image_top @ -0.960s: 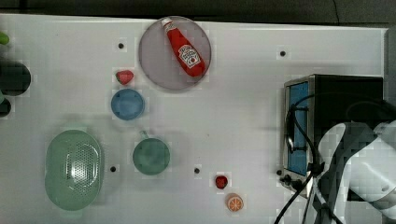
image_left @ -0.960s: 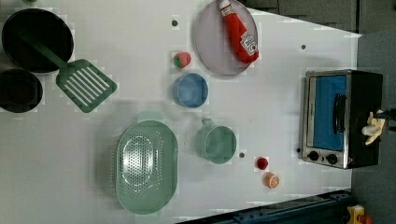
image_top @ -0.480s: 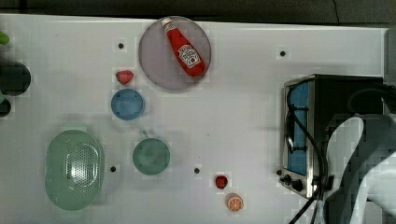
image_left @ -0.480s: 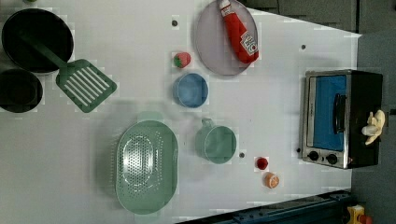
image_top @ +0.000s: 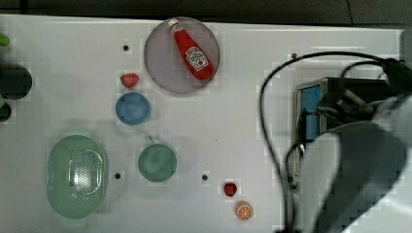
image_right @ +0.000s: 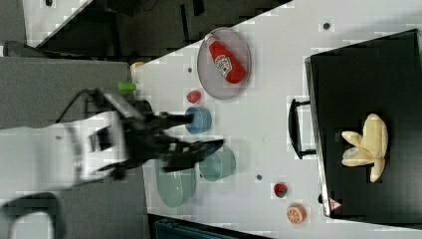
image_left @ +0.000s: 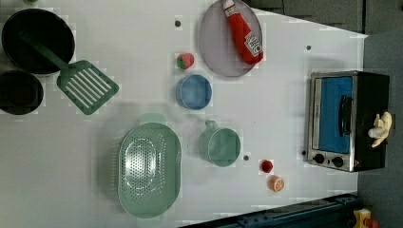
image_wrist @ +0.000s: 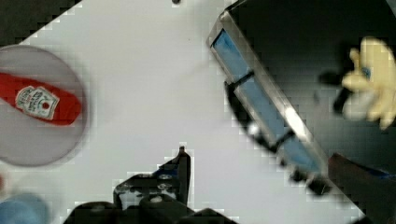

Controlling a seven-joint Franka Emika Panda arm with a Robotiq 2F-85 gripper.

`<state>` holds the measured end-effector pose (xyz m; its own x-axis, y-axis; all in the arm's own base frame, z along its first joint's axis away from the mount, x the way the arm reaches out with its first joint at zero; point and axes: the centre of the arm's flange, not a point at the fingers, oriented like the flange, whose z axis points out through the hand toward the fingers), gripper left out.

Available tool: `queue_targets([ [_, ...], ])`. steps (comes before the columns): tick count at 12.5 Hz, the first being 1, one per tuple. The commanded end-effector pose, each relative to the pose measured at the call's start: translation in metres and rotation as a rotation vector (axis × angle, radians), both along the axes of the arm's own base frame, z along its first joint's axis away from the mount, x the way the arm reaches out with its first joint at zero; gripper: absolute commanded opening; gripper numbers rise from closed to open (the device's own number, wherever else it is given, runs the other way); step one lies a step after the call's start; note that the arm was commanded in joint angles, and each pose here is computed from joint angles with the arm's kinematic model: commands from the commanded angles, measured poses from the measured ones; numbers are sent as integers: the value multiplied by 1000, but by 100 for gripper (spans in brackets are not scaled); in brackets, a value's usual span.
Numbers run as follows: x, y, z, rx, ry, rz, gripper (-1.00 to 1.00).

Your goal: Pick banana from table and place on oven.

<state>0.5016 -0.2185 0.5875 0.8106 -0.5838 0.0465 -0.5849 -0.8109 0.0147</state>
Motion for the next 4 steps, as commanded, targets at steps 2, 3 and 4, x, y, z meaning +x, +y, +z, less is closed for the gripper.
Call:
queue_targets([
  [2,10,125,26,18,25,-233,100],
  [3,10,140,30,17,15,-269,100],
  [4,8,150,33,16,17,-302,100],
])
